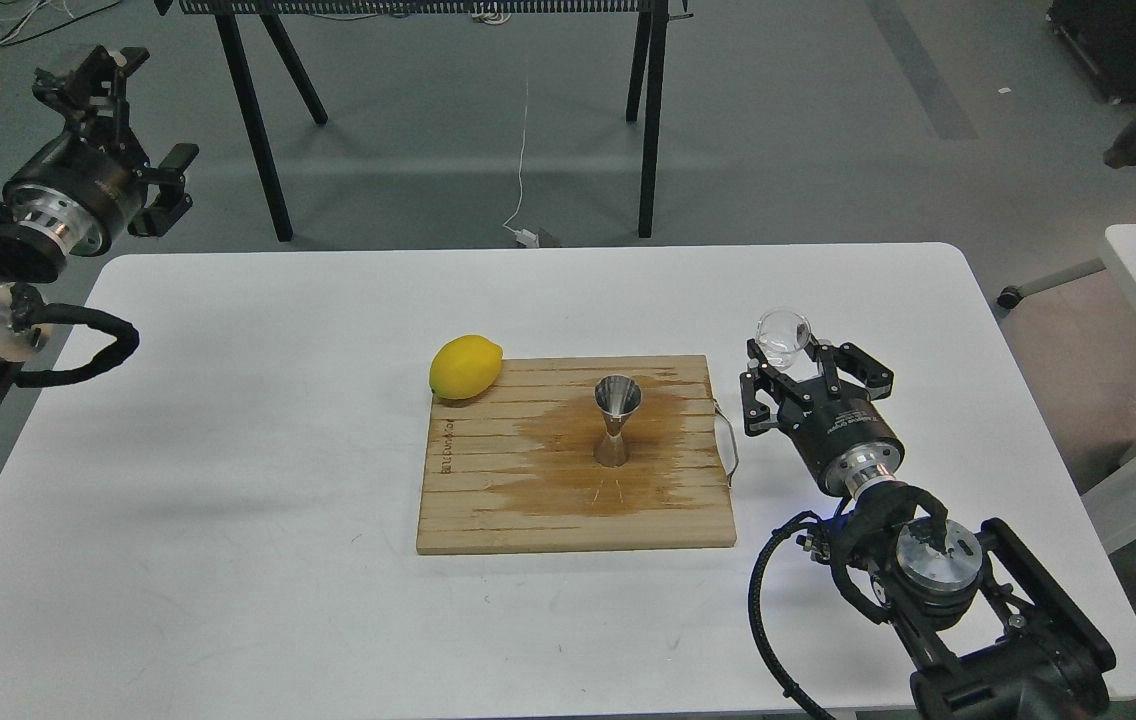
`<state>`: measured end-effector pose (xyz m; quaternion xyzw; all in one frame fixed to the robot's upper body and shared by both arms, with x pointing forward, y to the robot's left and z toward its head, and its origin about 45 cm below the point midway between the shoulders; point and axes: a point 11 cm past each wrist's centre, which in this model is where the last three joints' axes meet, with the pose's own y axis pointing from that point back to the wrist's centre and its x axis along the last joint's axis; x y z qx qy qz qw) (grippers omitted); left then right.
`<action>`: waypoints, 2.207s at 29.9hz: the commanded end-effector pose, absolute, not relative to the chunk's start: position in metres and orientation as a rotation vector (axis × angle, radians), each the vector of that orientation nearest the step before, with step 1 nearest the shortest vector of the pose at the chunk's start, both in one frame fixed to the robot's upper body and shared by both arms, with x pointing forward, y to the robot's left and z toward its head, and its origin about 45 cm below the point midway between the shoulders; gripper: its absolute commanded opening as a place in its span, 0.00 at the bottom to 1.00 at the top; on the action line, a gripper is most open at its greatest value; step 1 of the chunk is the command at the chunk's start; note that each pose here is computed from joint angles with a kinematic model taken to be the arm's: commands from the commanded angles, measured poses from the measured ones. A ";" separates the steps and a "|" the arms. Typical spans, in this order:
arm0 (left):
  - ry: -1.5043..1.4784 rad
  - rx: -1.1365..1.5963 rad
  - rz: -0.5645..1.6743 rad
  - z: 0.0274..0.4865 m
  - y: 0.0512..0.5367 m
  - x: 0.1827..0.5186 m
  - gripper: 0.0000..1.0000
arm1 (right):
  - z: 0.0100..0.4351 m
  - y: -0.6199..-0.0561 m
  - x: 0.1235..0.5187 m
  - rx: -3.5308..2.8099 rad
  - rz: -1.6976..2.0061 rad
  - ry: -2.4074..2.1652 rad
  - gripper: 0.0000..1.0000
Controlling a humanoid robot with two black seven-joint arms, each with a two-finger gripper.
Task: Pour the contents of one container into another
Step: 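Grasp the clear glass cup with the right gripper and lift it, then carry the glass cup over the jigger with the right gripper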
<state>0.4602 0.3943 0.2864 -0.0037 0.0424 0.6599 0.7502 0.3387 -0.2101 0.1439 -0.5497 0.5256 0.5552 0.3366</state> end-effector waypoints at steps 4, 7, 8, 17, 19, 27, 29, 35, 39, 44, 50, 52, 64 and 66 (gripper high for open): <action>0.089 -0.008 1.445 0.288 0.396 0.460 0.99 | 0.179 -0.187 0.341 -1.590 1.406 1.361 0.27; 0.085 -0.006 1.449 0.290 0.399 0.460 0.99 | 0.184 -0.181 0.340 -1.643 1.398 1.382 0.27; 0.084 -0.007 1.450 0.290 0.399 0.460 0.99 | 0.183 -0.179 0.340 -1.655 1.402 1.393 0.27; 0.076 -0.007 1.452 0.294 0.401 0.460 0.99 | 0.195 -0.174 0.351 -1.781 1.369 1.444 0.27; 0.076 -0.007 1.452 0.294 0.401 0.460 0.99 | 0.196 -0.168 0.351 -1.806 1.374 1.442 0.27; 0.073 -0.007 1.452 0.295 0.401 0.461 0.99 | 0.192 -0.159 0.350 -1.931 1.336 1.515 0.27; 0.071 -0.009 1.452 0.296 0.401 0.461 0.99 | 0.191 -0.158 0.349 -1.959 1.329 1.530 0.27; 0.065 -0.008 1.454 0.299 0.403 0.461 0.99 | 0.189 -0.149 0.348 -2.050 1.283 1.566 0.27; 0.067 -0.010 1.455 0.298 0.403 0.461 0.99 | 0.187 -0.141 0.345 -2.118 1.252 1.574 0.27; 0.066 -0.011 1.455 0.299 0.403 0.461 0.99 | 0.185 -0.137 0.343 -2.147 1.258 1.571 0.27; 0.064 -0.017 1.458 0.301 0.404 0.461 0.99 | 0.182 -0.135 0.340 -2.203 1.231 1.585 0.27; 0.065 -0.018 1.459 0.301 0.404 0.461 0.99 | 0.179 -0.133 0.337 -2.227 1.234 1.585 0.27; 0.057 -0.038 1.467 0.308 0.407 0.463 0.99 | 0.175 -0.130 0.333 -2.324 1.187 1.598 0.26; 0.057 -0.039 1.467 0.308 0.407 0.463 0.99 | 0.175 -0.131 0.333 -2.354 1.162 1.607 0.26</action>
